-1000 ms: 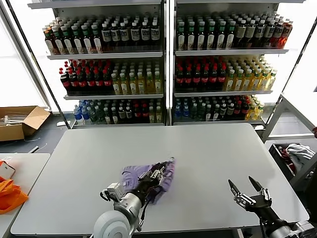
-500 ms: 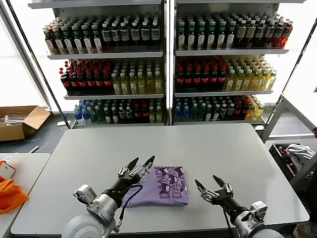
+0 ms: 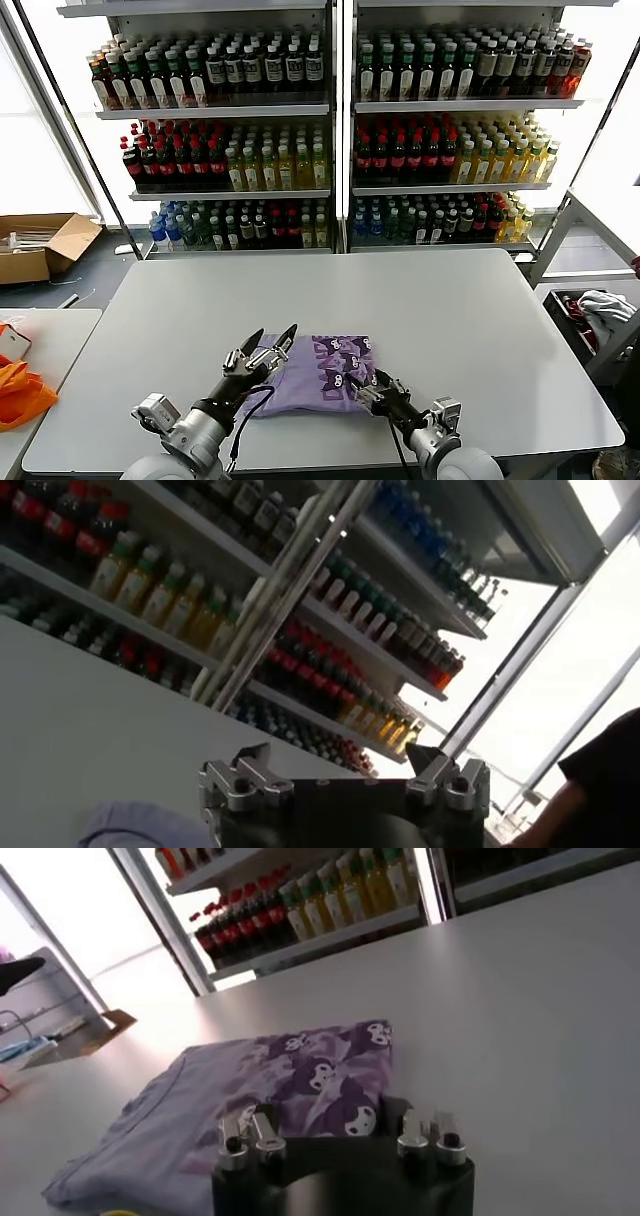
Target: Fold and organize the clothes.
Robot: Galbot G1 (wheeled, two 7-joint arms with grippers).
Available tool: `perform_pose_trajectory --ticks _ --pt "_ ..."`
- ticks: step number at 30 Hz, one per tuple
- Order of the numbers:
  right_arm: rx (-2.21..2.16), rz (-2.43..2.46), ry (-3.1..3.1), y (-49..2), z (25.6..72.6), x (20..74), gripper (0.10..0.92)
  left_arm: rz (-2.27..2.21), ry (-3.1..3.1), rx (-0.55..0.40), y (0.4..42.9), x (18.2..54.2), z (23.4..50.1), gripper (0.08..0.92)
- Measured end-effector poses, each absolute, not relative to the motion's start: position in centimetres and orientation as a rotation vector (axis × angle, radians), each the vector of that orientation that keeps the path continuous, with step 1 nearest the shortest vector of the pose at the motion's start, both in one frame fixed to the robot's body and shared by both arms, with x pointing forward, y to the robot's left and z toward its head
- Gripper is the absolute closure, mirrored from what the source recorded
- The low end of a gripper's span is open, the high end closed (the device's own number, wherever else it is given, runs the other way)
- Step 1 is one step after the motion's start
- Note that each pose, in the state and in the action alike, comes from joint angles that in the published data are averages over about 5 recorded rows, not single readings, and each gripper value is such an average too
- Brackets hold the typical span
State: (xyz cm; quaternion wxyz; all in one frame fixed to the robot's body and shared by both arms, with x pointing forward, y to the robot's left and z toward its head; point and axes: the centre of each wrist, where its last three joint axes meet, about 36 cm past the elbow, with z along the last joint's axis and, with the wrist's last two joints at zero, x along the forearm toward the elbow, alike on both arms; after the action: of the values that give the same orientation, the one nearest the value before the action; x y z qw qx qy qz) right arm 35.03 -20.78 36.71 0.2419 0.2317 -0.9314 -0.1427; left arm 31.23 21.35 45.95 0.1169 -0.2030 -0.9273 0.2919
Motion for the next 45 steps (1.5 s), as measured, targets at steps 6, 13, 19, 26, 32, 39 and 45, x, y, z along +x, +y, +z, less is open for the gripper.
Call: perform_pose_trajectory --ticks 6,13,19,26,32,39,45 --pt "0.634 -0.408 -2.531 -19.9 36.5 35.0 0.558 0.854 -2.713 -0.579 21.3 31.1 45.7 0.177" --pt "0.618 -0.383 -2.537 -20.5 36.5 34.9 0.749 0.847 -2.716 -0.551 21.8 30.7 45.5 0.177" --pt "0.605 -0.337 -2.560 -22.1 37.0 34.7 0.870 0.861 -2.726 -0.515 22.2 30.6 45.4 0.177" --pt "0.593 -0.243 -2.594 -25.4 38.5 34.4 0.875 0.884 -2.742 -0.503 22.3 30.7 45.7 0.177" --pt "0.561 -0.148 -2.635 -27.5 39.5 34.1 0.859 0.894 -2.747 -0.502 22.1 31.1 45.7 0.177" --pt "0.517 -0.075 -2.704 -29.1 40.7 33.6 0.689 0.870 -2.762 -0.494 22.3 31.8 45.7 0.177" --pt "0.485 -0.025 -2.799 -29.2 42.7 34.1 0.516 0.867 -2.775 -0.489 22.6 31.5 46.0 0.176"
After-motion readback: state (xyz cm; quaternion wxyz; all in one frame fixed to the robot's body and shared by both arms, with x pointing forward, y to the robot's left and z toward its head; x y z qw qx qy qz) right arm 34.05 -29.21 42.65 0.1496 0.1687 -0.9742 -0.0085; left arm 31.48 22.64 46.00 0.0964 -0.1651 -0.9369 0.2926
